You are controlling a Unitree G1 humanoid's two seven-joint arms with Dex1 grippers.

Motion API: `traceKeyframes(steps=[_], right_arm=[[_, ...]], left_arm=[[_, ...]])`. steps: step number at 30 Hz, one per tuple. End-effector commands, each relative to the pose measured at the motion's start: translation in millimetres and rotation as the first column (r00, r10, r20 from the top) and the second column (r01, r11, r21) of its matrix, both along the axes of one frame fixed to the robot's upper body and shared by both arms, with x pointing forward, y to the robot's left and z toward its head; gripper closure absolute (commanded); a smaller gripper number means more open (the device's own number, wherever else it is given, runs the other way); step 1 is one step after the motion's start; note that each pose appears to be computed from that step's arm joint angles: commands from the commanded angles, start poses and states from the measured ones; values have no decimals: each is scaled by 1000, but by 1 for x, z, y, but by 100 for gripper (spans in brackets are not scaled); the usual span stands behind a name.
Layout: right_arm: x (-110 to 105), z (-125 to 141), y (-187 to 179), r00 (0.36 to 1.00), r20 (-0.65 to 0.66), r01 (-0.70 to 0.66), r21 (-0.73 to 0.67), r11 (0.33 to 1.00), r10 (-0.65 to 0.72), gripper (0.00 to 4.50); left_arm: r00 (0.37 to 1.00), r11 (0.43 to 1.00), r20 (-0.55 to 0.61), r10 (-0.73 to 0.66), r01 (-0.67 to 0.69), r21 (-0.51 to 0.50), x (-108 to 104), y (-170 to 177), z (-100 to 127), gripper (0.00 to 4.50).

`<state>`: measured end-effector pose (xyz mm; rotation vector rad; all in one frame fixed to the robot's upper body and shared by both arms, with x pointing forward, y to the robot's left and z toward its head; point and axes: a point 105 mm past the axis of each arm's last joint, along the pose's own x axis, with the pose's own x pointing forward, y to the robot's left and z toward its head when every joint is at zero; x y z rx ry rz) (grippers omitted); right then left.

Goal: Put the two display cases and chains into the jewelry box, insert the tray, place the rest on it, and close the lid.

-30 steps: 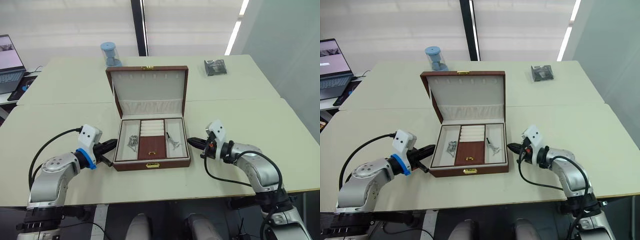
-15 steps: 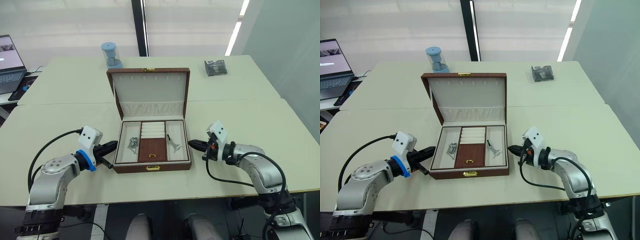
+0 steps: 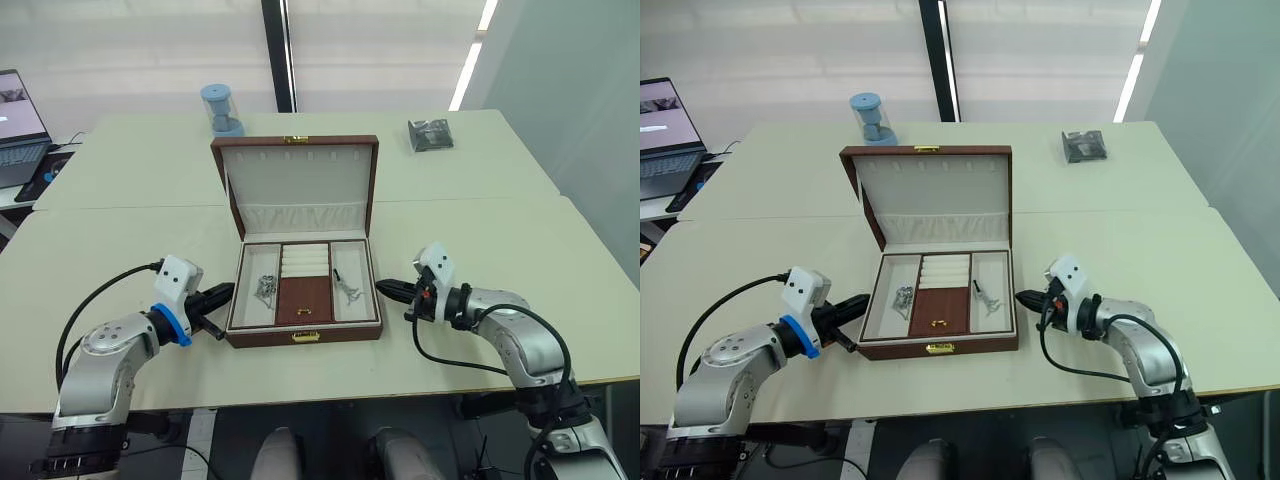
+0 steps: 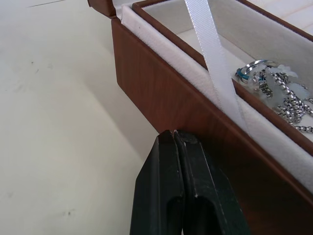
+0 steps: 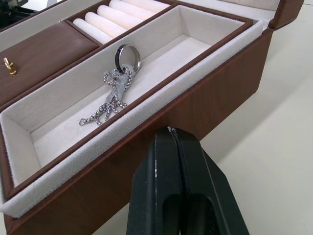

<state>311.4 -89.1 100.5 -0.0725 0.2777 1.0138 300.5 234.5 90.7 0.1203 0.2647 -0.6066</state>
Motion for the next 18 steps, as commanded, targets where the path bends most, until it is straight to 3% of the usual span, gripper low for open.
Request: traceKeyframes(steps=[1, 11, 18], right_arm=[[-3, 19, 9, 996, 61, -76, 71, 995, 72, 450], [21, 38, -16, 993, 118, -14, 64, 998, 6, 450], [46, 59, -33, 982, 184, 20, 73, 997, -33, 450]], left_arm=[[991, 994, 88, -103, 107, -35, -3, -15, 16, 448], [966, 1000, 258, 18, -19, 2, -7, 28, 42, 448], [930, 999, 366, 41, -50, 17, -44, 41, 56, 448]])
